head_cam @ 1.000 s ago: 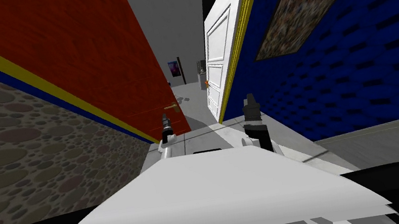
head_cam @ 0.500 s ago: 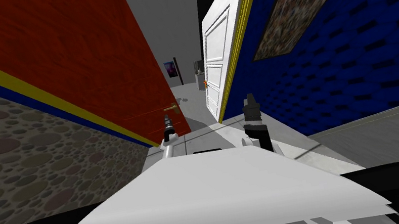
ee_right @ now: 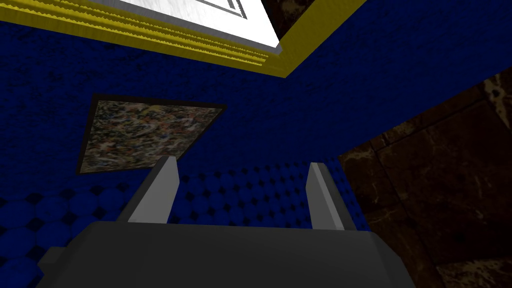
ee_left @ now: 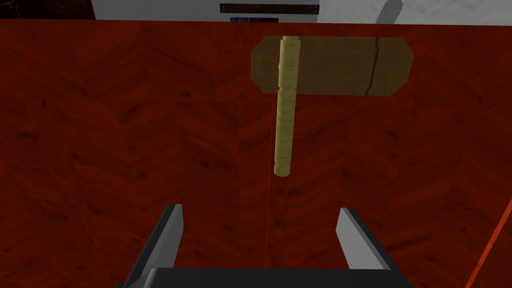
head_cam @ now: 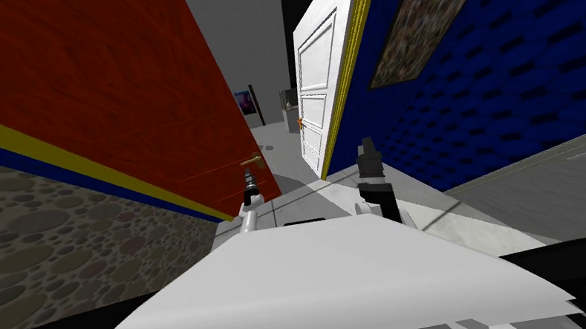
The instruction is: Push the door open
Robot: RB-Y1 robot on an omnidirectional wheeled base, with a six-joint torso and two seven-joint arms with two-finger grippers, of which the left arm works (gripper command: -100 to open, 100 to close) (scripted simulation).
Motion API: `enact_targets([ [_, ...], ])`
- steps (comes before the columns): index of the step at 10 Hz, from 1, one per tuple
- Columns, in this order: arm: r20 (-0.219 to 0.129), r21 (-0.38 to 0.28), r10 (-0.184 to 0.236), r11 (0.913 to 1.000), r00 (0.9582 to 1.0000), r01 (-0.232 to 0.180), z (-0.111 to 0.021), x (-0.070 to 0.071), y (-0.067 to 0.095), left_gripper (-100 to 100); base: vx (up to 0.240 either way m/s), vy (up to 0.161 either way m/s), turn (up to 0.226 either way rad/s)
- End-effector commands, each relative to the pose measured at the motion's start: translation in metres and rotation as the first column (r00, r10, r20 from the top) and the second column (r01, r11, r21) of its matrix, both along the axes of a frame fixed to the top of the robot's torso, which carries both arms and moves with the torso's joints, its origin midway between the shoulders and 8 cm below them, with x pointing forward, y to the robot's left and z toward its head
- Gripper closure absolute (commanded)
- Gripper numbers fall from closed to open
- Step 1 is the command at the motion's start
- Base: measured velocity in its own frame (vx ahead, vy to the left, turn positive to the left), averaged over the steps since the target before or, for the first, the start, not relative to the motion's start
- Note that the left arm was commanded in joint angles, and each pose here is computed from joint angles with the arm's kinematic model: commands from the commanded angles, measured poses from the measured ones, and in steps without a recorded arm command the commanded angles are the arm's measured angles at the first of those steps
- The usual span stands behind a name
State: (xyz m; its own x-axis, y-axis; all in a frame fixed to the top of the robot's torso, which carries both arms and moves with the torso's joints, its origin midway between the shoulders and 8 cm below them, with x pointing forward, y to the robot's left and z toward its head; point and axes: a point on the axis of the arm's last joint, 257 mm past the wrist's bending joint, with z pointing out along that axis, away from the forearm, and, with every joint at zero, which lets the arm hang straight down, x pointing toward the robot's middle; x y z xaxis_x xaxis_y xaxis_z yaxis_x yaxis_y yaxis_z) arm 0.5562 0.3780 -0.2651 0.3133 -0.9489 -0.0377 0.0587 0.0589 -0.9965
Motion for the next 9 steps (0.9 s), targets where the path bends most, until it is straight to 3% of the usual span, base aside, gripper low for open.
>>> enact_targets([
  [1, -0.022, -0.021, -0.002, 0.9998, 0.9998, 0.001, -0.011, 0.004, -0.005, -100, 0.017, 0.122, -0.093],
  [3, -0.046, -0.045, -0.005, 0.999, 0.9989, 0.003, -0.022, 0.008, -0.012, -100, 0.039, 0.137, -0.125],
  [5, -0.039, -0.026, 0.003, 0.9997, 0.9992, -0.004, -0.017, 0.007, -0.001, -100, 0.052, 0.052, -0.023],
  [9, -0.038, -0.015, 0.014, 0.9998, 0.9992, -0.015, -0.017, 0.004, 0.01, -100, 0.193, 0.052, -0.021],
])
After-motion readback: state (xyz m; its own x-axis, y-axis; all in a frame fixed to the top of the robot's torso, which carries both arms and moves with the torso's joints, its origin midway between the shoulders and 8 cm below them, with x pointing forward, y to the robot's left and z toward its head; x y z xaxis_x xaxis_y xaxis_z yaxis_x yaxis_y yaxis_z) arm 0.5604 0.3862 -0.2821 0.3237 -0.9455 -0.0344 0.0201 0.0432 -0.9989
